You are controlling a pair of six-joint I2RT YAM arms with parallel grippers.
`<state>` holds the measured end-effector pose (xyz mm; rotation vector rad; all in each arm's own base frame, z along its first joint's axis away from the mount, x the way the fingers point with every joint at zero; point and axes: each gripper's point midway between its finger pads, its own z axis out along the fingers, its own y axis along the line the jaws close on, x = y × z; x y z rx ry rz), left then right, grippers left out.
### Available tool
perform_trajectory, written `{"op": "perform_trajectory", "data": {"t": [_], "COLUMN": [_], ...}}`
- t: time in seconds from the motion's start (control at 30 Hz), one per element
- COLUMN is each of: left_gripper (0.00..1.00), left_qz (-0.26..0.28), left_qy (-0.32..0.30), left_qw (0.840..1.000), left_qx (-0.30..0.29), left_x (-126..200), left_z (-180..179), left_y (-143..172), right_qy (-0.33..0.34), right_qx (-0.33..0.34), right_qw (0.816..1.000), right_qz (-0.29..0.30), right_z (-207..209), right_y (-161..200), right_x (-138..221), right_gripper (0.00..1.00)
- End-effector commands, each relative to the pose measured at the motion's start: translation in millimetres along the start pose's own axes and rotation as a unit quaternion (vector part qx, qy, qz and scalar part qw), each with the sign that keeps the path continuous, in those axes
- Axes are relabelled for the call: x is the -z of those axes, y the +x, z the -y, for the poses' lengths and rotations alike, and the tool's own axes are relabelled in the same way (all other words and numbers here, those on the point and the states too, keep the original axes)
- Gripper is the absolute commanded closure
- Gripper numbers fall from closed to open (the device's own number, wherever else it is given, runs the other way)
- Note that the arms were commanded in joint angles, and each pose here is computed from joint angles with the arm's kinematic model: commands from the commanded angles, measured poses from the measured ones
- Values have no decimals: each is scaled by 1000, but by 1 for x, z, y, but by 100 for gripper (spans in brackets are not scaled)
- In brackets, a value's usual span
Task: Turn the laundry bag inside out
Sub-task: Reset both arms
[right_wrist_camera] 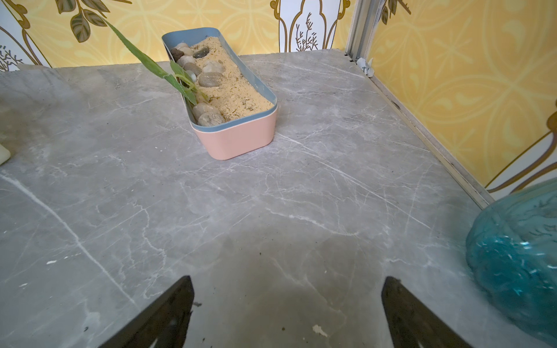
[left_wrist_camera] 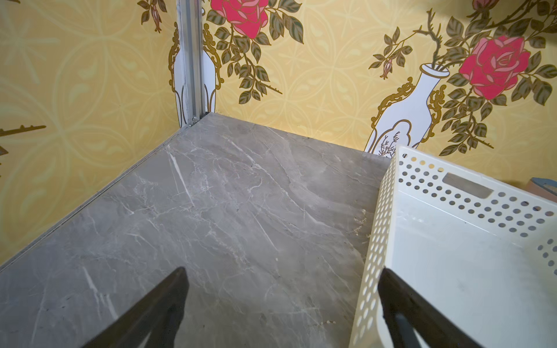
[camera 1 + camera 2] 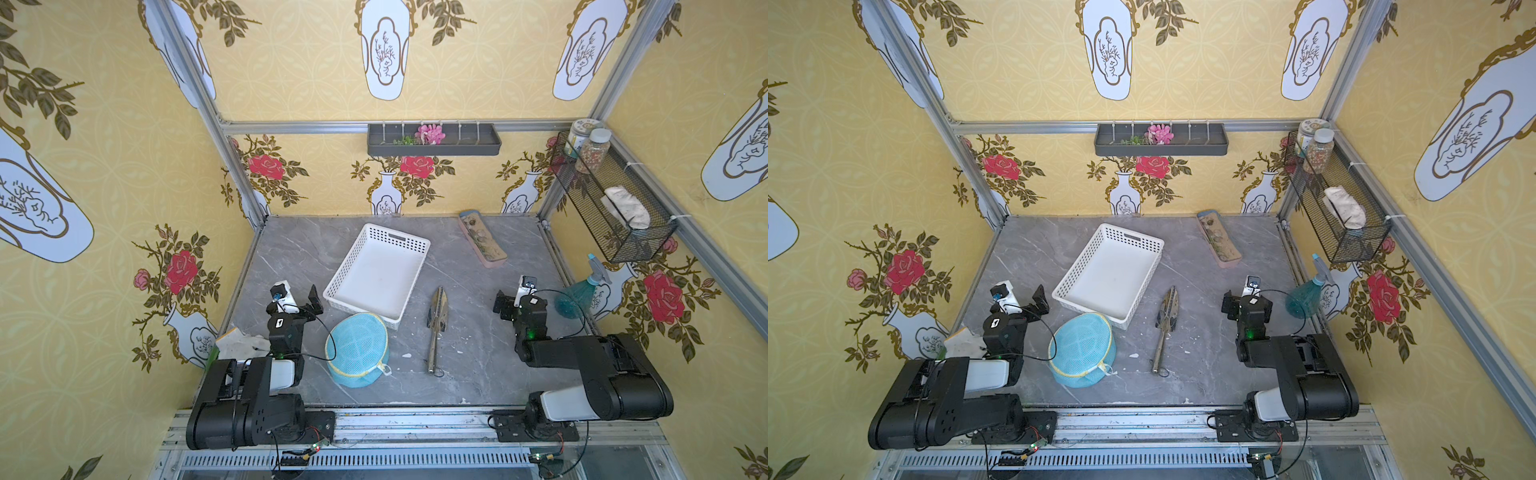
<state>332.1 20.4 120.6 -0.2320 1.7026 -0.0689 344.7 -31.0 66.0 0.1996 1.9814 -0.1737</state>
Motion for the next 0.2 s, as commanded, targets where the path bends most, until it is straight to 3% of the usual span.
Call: {"op": "perform_trajectory", "data": {"t": [0.0,0.17], "left_gripper": [0,0], "left_qz": [-8,-12], "left_qy": [12,18], "left_qw": [1000,1000], "left_qx": [-5,4], "left_x": [-3,-3], "left_z": [4,2], "left_y": [3,2], "right_qy": [4,4], "right_qx": [-10,-10], "right_qw": [1000,1000], "right_qz": [29,29], "right_z": [1,1], "right_y": [-14,-14], "right_x": [1,0], "right_gripper": [3,3]}}
